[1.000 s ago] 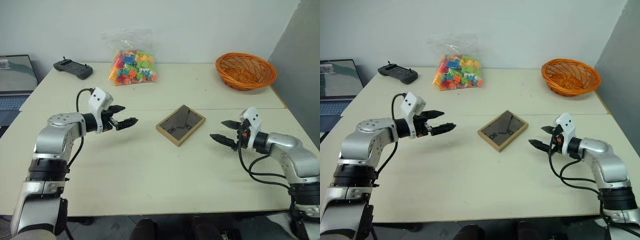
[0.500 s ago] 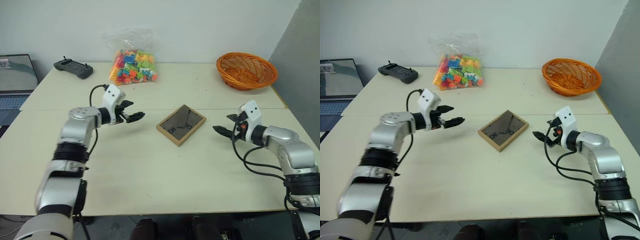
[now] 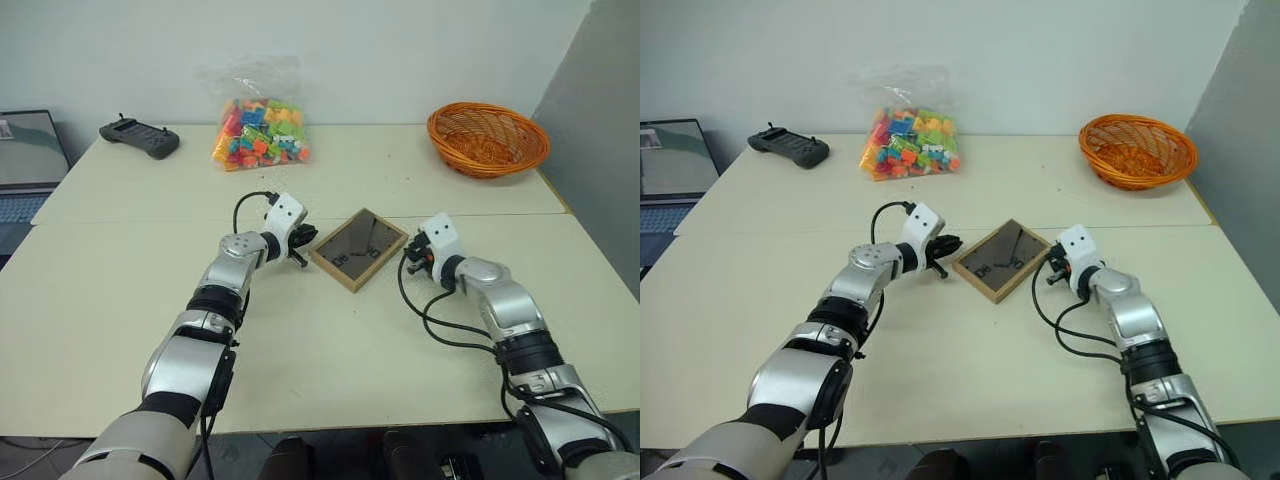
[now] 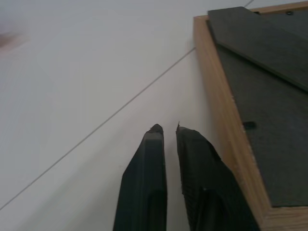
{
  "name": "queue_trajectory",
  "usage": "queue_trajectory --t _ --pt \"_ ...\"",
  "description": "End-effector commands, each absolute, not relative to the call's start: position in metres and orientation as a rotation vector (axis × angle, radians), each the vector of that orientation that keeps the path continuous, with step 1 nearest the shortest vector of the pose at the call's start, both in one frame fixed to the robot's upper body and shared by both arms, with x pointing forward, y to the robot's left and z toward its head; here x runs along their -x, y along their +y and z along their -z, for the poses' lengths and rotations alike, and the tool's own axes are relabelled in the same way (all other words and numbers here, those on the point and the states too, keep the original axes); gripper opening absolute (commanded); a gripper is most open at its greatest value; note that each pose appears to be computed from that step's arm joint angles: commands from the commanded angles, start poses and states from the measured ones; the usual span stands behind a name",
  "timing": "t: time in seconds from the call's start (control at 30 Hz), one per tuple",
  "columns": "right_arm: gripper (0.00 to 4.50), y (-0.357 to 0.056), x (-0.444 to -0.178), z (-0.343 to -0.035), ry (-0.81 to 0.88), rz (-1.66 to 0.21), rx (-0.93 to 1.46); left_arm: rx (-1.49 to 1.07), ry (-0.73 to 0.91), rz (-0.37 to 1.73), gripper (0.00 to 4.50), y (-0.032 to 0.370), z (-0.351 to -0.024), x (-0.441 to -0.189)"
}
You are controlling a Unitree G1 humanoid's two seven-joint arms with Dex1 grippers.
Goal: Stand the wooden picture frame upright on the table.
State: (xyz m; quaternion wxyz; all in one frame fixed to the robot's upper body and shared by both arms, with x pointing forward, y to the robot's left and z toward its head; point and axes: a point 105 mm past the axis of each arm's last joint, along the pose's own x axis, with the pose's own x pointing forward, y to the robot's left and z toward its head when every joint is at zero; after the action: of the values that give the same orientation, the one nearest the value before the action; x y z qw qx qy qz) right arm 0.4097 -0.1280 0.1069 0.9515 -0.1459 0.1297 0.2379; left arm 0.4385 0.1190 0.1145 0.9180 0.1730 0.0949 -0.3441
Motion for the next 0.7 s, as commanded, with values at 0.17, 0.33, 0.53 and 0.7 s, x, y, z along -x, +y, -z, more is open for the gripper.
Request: queue_trajectory --t 0.17,0.33,0.53,0.7 --pt "0.03 -0.080 -0.413 -0.124 0.182 -0.621 0.273 -0.357 0.210 0.849 0.03 0.107 -0.113 -0.415" --pt "0.03 -0.072 -0.403 -0.123 0.186 -0.695 0.255 -0.324 0.213 0.944 0.03 0.099 -0.118 -0.383" --pt "0.03 -0.056 -0.356 -0.119 0.232 -0.978 0.194 -0.250 0.285 1.059 0.03 0.098 -0.117 -0.327" --pt "0.03 -0.065 -0.329 -0.110 0.331 -1.119 0.241 -0.301 0.405 1.137 0.03 0.112 -0.110 -0.288"
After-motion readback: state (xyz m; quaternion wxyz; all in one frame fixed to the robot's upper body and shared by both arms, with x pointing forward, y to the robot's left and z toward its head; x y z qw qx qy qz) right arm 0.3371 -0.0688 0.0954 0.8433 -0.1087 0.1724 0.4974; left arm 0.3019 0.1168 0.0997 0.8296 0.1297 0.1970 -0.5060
